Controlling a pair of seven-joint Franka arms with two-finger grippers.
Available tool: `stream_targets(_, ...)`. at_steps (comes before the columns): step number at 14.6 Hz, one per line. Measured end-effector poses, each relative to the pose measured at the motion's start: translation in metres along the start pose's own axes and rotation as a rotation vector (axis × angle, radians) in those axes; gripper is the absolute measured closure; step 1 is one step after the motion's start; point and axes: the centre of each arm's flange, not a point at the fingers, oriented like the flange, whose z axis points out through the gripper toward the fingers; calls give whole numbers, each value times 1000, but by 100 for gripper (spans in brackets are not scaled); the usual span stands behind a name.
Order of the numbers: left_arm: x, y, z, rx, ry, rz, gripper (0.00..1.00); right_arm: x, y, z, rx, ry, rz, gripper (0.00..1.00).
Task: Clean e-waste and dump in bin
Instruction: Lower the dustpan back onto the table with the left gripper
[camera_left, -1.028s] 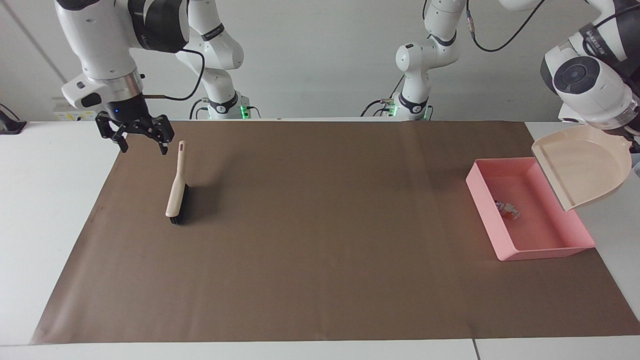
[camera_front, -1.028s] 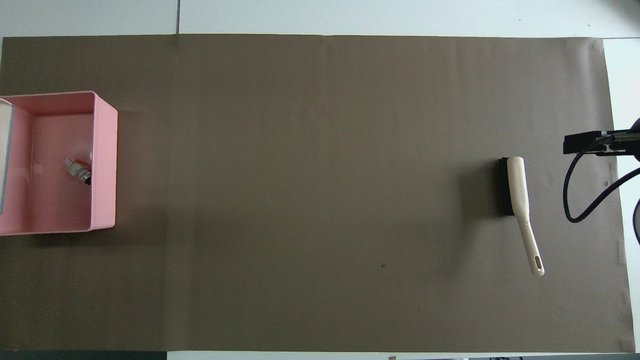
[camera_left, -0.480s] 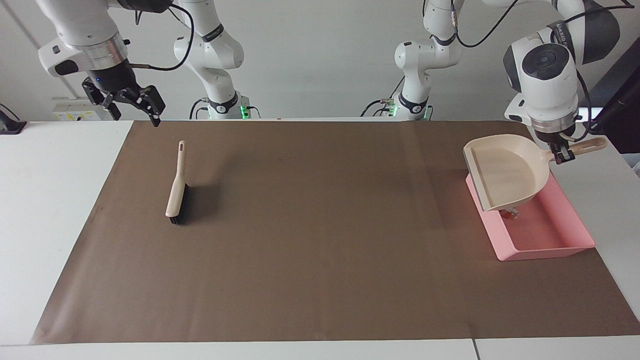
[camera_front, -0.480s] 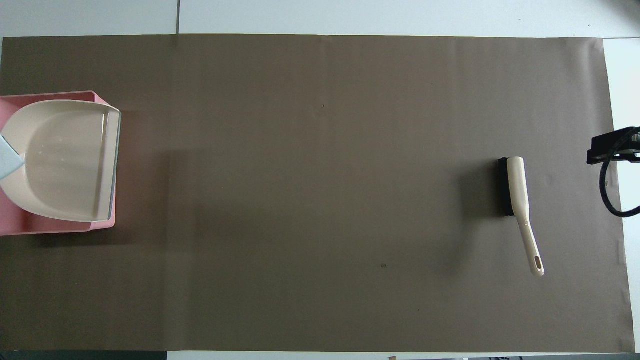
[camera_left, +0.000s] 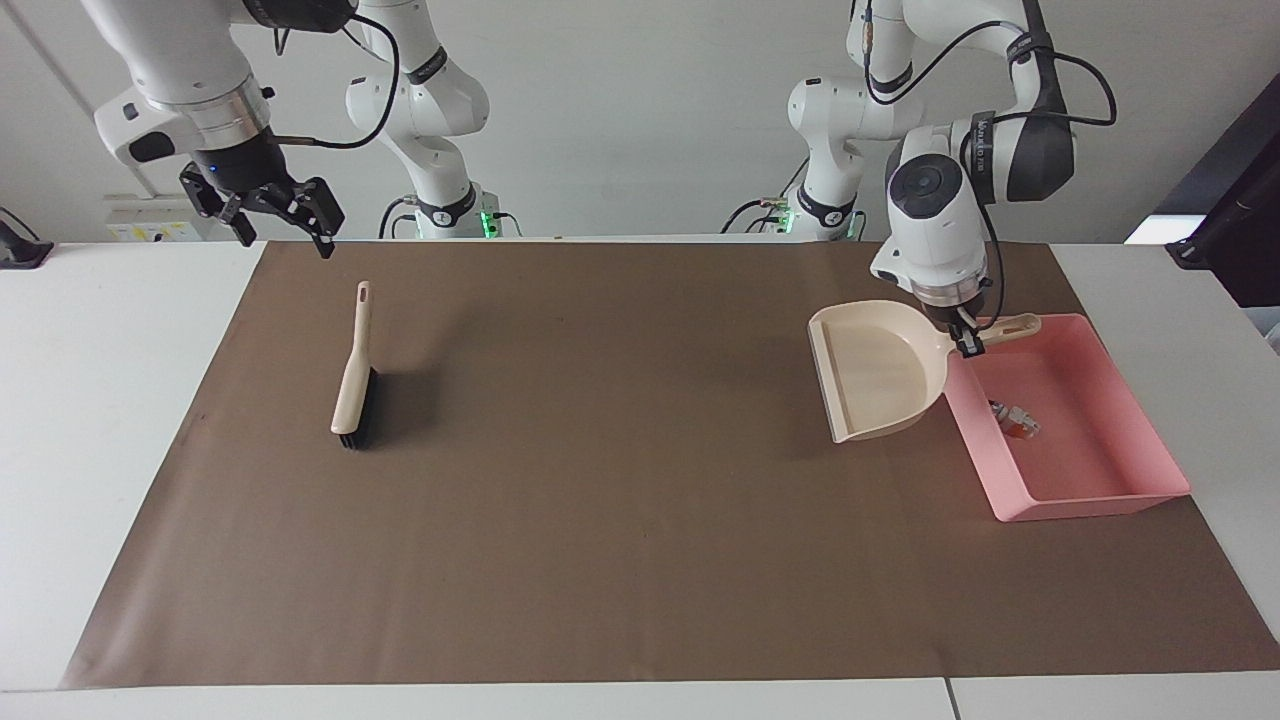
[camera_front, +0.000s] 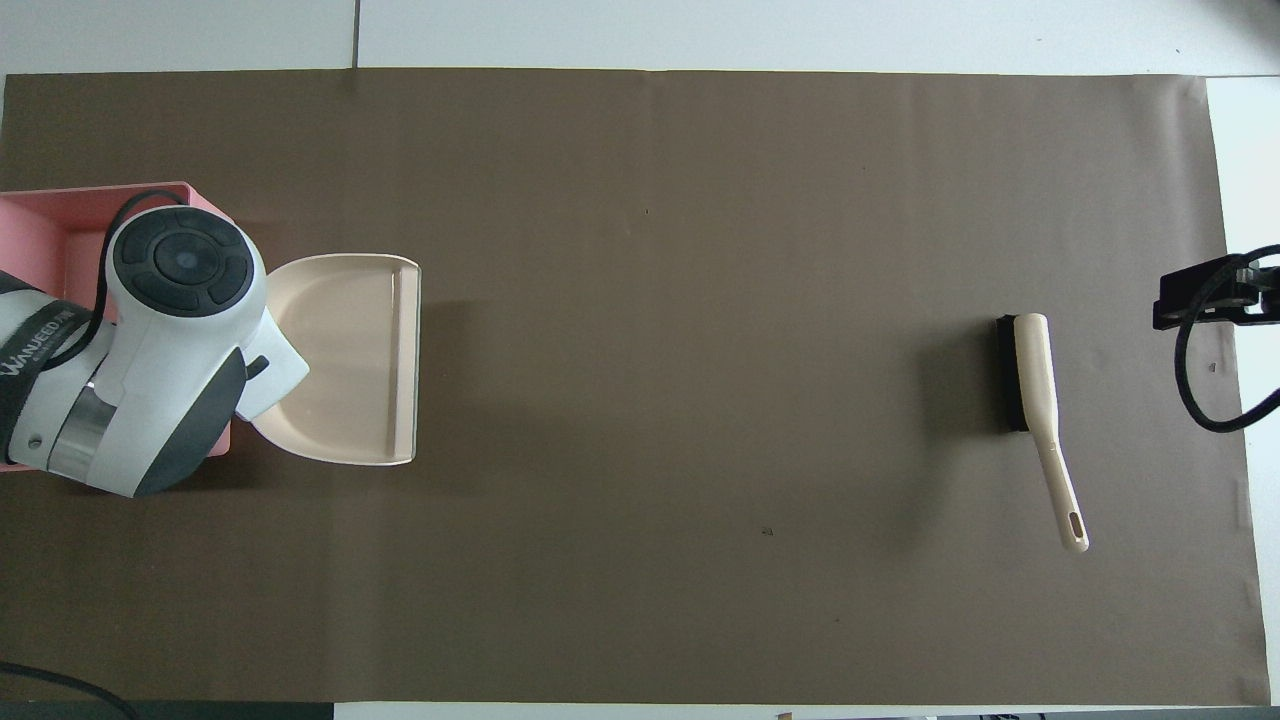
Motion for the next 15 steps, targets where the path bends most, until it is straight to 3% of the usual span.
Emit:
stream_targets(5, 58, 1, 28, 21, 63, 46, 67, -3, 1, 0, 10, -23, 2, 0)
stream_targets(9, 94, 8, 48, 17, 77, 88, 67, -3, 2, 0, 15, -27, 4, 0)
stream_targets(15, 110, 11, 46, 20, 74, 104, 67, -3, 4, 0, 15, -28, 5, 0)
